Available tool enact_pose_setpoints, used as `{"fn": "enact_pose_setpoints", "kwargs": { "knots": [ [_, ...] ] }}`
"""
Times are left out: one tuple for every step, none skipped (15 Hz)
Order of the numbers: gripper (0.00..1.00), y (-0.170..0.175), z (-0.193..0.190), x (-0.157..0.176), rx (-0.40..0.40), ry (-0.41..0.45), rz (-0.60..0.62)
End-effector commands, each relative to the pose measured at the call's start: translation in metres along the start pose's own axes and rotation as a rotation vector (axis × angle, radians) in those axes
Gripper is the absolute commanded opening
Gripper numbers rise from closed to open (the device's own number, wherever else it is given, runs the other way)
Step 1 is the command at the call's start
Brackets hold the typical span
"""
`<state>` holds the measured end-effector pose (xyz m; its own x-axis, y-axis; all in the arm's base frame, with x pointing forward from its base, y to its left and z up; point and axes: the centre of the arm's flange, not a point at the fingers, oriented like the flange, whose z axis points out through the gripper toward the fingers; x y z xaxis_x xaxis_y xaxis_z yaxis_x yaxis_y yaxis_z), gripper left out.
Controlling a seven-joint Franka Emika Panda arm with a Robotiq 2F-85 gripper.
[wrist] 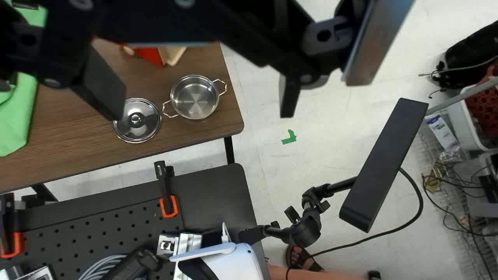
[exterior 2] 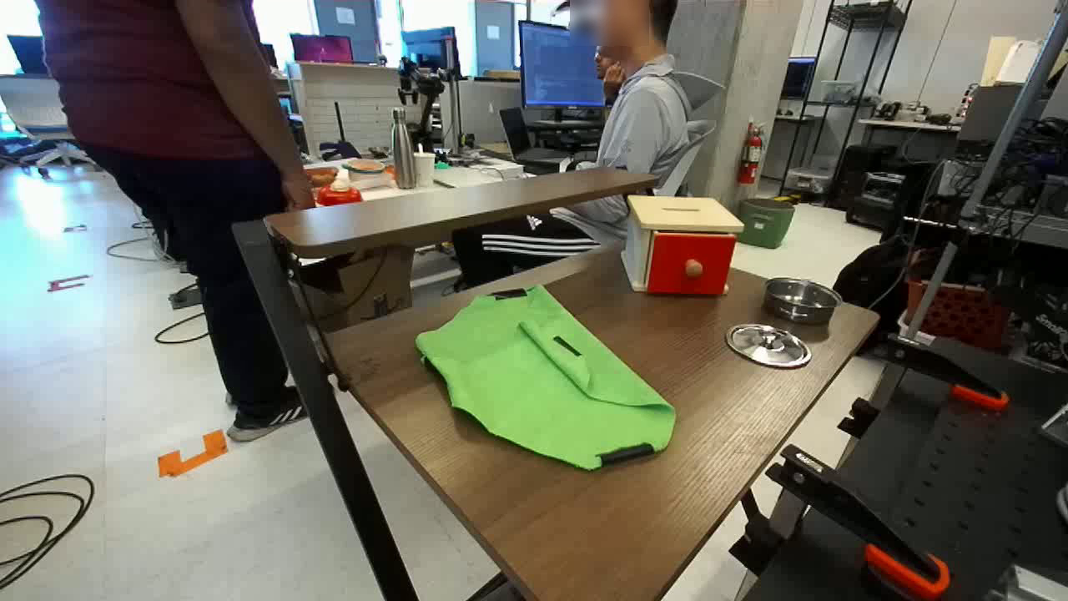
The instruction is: Put the lid on the pot
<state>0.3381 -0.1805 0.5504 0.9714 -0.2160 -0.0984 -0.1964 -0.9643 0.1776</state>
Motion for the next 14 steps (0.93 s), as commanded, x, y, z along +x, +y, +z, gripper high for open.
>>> {"fn": "enact_pose_setpoints", "kwargs": {
  "knots": [
    [1.00,0.000,0.000,0.000,0.000,0.001,0.000],
    [1.00,0.000,0.000,0.000,0.000,0.001,0.000],
    [1.00,0.000,0.000,0.000,0.000,0.001,0.000],
    [1.00,0.000,0.000,0.000,0.000,0.001,0.000],
    [1.00,0.000,0.000,0.000,0.000,0.001,0.000],
    [1.00,0.000,0.000,0.000,0.000,0.001,0.000],
    [1.00,0.000,0.000,0.000,0.000,0.001,0.000],
    [1.00,0.000,0.000,0.000,0.000,0.001,0.000],
    [1.00,0.000,0.000,0.000,0.000,0.001,0.000],
    [1.00,0.000,0.000,0.000,0.000,0.001,0.000],
    [1.00,0.000,0.000,0.000,0.000,0.001,0.000],
    [1.00,0.000,0.000,0.000,0.000,0.001,0.000],
    [1.00,-0.004,0.005,0.001,-0.009,0.012,0.004],
    [1.00,-0.010,0.014,0.003,-0.014,0.033,0.008]
  ]
}}
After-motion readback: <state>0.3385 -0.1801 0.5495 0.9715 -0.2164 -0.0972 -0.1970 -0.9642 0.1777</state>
